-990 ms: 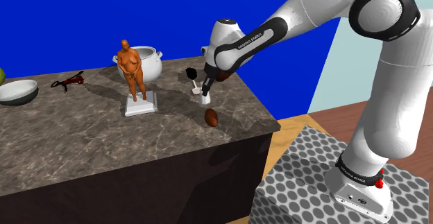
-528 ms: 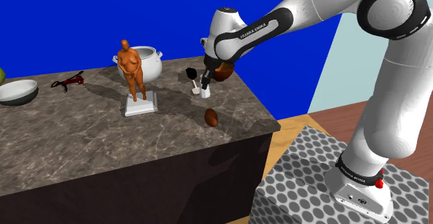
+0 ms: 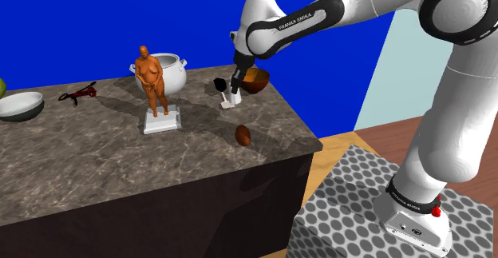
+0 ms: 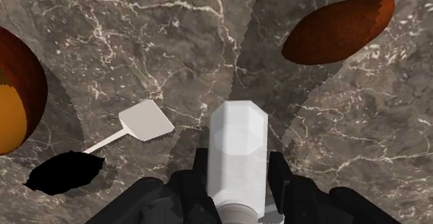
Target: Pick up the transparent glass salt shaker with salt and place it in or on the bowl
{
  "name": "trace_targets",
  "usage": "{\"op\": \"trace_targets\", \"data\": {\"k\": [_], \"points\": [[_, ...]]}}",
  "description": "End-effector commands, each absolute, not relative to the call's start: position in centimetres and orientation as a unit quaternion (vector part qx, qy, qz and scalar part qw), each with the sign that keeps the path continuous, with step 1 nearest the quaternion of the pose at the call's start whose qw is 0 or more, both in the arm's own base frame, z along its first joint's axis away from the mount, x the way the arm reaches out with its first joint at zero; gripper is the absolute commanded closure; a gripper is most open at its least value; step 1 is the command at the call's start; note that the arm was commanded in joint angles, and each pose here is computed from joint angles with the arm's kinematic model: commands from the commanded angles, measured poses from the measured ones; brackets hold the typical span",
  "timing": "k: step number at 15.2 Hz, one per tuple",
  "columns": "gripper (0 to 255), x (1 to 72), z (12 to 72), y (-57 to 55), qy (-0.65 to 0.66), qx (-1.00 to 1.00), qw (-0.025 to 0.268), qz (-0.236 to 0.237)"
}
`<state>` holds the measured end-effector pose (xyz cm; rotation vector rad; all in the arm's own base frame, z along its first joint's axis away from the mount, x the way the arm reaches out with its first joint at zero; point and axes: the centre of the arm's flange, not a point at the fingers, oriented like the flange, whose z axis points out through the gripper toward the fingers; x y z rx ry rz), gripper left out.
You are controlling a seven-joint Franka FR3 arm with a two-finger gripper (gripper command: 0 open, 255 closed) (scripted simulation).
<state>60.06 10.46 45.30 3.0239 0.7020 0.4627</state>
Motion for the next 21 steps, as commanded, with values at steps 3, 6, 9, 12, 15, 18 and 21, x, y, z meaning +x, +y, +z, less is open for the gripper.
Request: {"op": "trace_targets", "data": {"k": [3,6,9,12,15,18,21], "points": [[255,60.0,47.4,10.3,0.224,0.963,0.001,0.147],[255,60.0,49.0,10.3,0.224,0.963,0.001,0.147],[255,60.0,50.4,10.3,0.224,0.963,0.001,0.147],[255,61.8,50.6,6.8,0.224,0.963,0.001,0.147],[255,63.6,50.7,3.3,0.224,0.963,0.001,0.147],[255,65.5,50.9,-0.2,0.224,0.963,0.001,0.147],[255,67.3,51.1,-3.7,0.224,0.963,0.001,0.147]]}}
